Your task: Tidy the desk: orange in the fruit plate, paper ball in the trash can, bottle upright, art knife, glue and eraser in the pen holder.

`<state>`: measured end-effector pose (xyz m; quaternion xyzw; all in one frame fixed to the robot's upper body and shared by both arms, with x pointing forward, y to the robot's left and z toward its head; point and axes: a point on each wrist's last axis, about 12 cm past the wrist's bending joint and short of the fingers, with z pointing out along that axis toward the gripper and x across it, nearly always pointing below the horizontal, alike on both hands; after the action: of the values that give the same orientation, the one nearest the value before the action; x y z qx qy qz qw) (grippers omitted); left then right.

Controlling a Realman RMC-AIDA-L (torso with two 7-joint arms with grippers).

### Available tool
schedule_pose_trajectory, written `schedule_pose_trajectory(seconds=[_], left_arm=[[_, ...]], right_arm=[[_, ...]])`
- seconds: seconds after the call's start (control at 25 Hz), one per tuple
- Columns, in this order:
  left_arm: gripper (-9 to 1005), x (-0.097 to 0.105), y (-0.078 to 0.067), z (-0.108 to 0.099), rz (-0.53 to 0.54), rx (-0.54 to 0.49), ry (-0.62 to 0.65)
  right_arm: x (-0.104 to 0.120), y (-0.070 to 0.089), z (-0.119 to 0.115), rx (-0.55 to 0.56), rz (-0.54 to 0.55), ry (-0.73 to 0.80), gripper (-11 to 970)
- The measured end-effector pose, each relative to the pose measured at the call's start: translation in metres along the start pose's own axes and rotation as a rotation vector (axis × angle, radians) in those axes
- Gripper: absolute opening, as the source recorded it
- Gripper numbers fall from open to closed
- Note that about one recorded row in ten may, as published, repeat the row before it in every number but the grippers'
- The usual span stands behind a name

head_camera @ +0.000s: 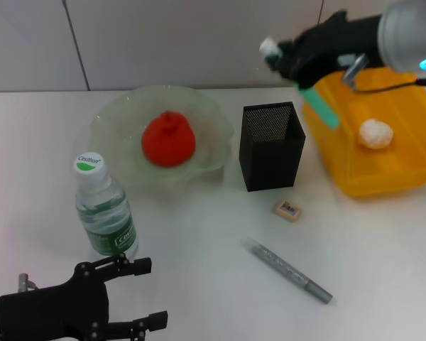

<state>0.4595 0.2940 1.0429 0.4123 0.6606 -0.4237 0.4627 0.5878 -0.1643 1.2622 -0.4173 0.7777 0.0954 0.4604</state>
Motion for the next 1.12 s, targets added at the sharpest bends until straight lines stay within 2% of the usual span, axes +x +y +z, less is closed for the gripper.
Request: schedule_pose_trajectory(seconds=[0.04,0.16,0.24,0.36,0.44,0.64,0.8,1.12], left_arm=[[864,0.0,0.0,0.0,0.001,0.001,-0.003],[864,-0.001,0.0,0.001,0.001,0.001,-0.005],[864,-0.001,0.0,0.001,0.001,0.001,-0.007],[864,-0.001,0.0,0.001,0.001,0.001,-0.007],[864,-0.001,0.001,0.001,-0.002,-0.001,-0.007],[864,-0.002,0.001,0.003,-0.004,0.002,-0.007],[864,0.0,0.0,0.004,-0.013,0.004,-0.011],[864,0.003,0.0,0.006,-0.025,-0.01,-0.001]], right_arm=[[0.003,-0.007,0.001,0.022,0.024,-0.04,218],[0.007,-0.012,0.006,0.033,0.039,-0.037,225],[0.015,-0.021,0.018,0.038,0.049,-0.034,229],[0.019,-0.023,0.029,0.022,0.053,-0.042,236],[0.024,-0.024,0.044,-0.003,0.06,-0.048,241],[0.027,-0.026,0.066,-0.002,0.058,-0.043,253],[0.028,-0.026,0.073,0.001,0.051,-0.056,262],[0.033,-0.02,0.089,-0.067,0.074,-0.076,280]])
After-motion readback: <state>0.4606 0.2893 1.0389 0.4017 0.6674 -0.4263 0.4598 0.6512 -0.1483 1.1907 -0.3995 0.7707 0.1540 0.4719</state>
